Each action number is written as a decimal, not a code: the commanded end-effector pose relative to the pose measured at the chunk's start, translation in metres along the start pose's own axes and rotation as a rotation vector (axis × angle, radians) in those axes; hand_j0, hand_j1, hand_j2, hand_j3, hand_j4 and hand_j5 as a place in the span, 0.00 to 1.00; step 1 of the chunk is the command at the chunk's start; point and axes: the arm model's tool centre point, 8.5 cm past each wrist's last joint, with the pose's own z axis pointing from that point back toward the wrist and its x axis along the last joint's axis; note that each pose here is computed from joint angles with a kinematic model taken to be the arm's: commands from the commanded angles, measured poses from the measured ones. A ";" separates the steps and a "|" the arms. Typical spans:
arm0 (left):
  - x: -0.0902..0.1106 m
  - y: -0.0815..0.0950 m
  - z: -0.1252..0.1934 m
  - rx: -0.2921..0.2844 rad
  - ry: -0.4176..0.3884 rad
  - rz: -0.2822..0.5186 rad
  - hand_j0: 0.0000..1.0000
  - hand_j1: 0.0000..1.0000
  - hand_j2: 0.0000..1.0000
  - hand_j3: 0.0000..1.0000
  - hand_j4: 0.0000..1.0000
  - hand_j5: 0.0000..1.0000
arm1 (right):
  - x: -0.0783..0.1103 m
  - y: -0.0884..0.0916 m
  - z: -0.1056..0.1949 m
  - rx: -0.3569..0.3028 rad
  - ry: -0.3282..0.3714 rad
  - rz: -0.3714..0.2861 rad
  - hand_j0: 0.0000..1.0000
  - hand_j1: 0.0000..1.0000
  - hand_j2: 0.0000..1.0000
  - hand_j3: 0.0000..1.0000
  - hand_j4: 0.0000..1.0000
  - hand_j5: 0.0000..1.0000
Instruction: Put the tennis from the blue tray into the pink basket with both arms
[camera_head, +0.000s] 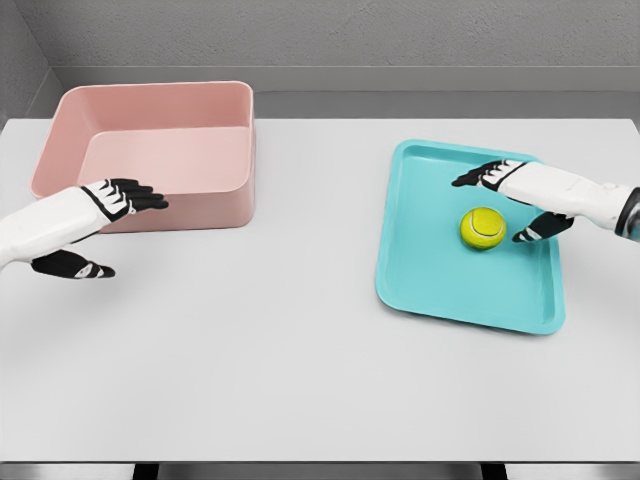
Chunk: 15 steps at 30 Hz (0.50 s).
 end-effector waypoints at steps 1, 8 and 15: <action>0.001 0.001 0.001 0.001 -0.001 0.003 1.00 1.00 1.00 1.00 1.00 1.00 | -0.007 0.005 0.003 0.014 0.025 -0.011 1.00 1.00 1.00 1.00 1.00 1.00; 0.001 0.005 0.005 -0.010 0.003 -0.008 1.00 1.00 1.00 1.00 1.00 1.00 | -0.007 0.015 0.003 0.054 0.024 -0.023 1.00 1.00 1.00 1.00 1.00 1.00; 0.001 0.001 0.006 -0.015 0.004 -0.002 1.00 1.00 1.00 1.00 1.00 1.00 | -0.001 0.018 -0.008 0.078 0.001 -0.028 1.00 1.00 1.00 1.00 1.00 1.00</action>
